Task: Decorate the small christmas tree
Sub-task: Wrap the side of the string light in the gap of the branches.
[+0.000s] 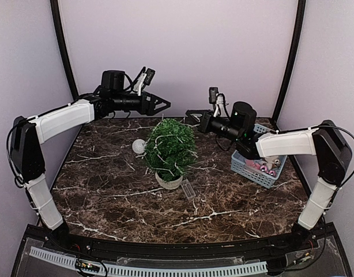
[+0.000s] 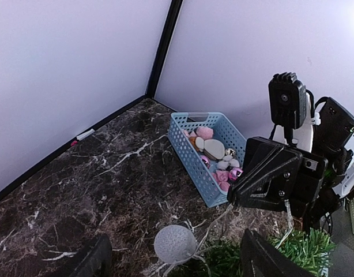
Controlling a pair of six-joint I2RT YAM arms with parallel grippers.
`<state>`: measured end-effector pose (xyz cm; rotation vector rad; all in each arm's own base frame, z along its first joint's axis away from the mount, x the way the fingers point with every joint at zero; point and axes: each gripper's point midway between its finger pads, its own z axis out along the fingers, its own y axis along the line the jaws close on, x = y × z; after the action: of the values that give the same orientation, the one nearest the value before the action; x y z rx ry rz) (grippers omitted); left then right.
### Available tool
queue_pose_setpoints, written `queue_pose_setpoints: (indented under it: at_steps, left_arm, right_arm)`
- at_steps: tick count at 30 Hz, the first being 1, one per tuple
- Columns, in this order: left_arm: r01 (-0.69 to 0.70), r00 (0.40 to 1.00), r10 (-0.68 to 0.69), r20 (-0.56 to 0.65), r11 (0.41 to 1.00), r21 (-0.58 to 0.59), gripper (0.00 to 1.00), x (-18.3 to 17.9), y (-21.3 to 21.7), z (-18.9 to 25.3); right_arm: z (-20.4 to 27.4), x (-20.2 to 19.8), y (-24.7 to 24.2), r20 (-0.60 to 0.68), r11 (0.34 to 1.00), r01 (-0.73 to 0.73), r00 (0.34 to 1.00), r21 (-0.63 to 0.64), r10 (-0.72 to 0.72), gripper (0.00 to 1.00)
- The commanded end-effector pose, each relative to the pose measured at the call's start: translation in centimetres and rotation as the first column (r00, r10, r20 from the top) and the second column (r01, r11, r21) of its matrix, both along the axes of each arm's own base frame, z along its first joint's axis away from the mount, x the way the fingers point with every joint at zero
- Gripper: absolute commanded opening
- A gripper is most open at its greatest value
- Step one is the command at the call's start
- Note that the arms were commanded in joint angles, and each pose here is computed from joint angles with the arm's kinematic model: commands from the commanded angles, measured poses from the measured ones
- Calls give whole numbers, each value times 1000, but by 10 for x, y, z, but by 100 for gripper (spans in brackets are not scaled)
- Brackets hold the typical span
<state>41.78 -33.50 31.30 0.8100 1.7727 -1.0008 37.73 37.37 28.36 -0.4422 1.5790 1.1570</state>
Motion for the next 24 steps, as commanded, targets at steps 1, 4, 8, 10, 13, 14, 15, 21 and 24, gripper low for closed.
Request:
queue_pose_setpoints:
  at_steps: [1, 4, 8, 10, 13, 14, 15, 21, 24]
  left_arm:
    - [141, 989, -141, 49, 990, -4, 78, -12, -14, 9]
    - [187, 981, -186, 53, 982, -15, 75, -14, -19, 10]
    - [238, 971, -237, 42, 971, -26, 70, -16, -25, 8]
    - [262, 965, -262, 12, 965, -28, 66, -16, -29, 0]
    - [314, 949, -313, 17, 949, -32, 62, -22, -35, -3]
    - [323, 946, -323, 14, 946, -32, 61, -23, -36, -5]
    - [334, 943, -333, 22, 942, -27, 61, -25, -39, -3]
    - [393, 920, -393, 8, 920, -1, 56, -35, -52, -11]
    - [421, 907, -421, 6, 907, 1, 53, -43, -56, -13]
  right_arm:
    - [34, -11, -8, 110, 994, -20, 994, 110, 8, 0]
    - [36, -14, -11, 123, 992, -22, 992, 124, 7, 0]
    - [39, -17, -14, 133, 989, -28, 991, 144, 9, 0]
    - [41, -18, -18, 142, 987, -26, 990, 159, 4, 0]
    - [45, -20, -22, 152, 984, -24, 988, 178, -3, 0]
    - [46, -20, -23, 154, 983, -24, 988, 181, -4, 0]
    - [46, -21, -24, 155, 983, -24, 988, 183, -4, 0]
    - [50, -21, -27, 162, 982, -20, 987, 189, -11, 0]
    - [50, -21, -28, 163, 982, -20, 986, 189, -12, 0]
